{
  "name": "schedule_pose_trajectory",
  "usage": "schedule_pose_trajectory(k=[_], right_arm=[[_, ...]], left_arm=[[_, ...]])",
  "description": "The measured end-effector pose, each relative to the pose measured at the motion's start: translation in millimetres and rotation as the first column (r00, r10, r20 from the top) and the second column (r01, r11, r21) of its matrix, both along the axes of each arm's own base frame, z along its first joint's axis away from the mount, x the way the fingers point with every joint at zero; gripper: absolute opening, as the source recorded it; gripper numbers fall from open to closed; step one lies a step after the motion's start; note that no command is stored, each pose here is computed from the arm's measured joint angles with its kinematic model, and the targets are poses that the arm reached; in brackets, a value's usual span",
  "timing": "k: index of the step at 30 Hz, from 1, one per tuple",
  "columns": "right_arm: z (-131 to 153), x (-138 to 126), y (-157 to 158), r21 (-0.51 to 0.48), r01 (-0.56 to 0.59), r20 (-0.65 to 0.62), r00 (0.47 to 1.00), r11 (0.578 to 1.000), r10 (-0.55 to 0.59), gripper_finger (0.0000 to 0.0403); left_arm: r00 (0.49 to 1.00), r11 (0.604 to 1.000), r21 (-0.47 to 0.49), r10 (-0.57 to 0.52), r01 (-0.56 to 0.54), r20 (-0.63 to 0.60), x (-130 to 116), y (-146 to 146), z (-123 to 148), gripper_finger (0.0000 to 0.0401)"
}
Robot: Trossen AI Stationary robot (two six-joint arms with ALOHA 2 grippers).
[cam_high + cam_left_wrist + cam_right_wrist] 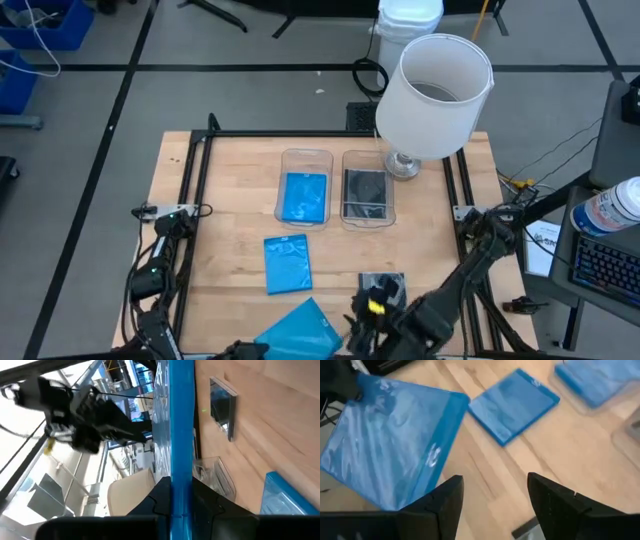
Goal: Pick & place jewel cases by type
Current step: Put the blue cd case into the left transparent bin
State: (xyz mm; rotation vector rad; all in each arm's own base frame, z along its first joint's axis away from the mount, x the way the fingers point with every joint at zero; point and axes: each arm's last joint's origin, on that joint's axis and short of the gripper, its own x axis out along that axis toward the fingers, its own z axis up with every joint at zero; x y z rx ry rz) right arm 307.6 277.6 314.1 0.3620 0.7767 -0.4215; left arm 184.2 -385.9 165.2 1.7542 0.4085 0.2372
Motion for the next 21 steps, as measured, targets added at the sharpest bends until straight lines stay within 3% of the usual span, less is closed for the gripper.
schedule_pose_trajectory(k=[4, 7, 15, 21], right_arm=[[6.8, 6.4, -13.5, 0.124, 0.013, -0.067, 0.998, 0.992, -0.005, 0.0209], [16.9, -1.0, -12.7, 0.146, 0.028, -0.023, 0.999, 0.989, -0.025, 0.0206], [33.2, -54.6, 15.8, -0.034, 0.058, 0.212, 0.976, 0.998, -0.05, 0.0194], [12.0, -77.4, 34.2, -0.101, 0.069, 0.303, 0.952, 0.992, -0.036, 0.0185]], left_arm=[[0.999, 0.999, 0.029, -0.023, 0.022, 0.034, 0.2, -0.6, 1.3, 0.0041], [0.998, 0.999, 0.036, -0.033, 0.031, 0.052, 0.3, -0.8, 2.2, 0.0041], [0.998, 1.0, 0.026, 0.015, -0.017, 0.056, 18.5, 8.5, 2.4, 0.0041], [0.991, 0.99, 0.055, 0.129, -0.132, 0.044, 60.8, 34.4, 2.4, 0.0041]])
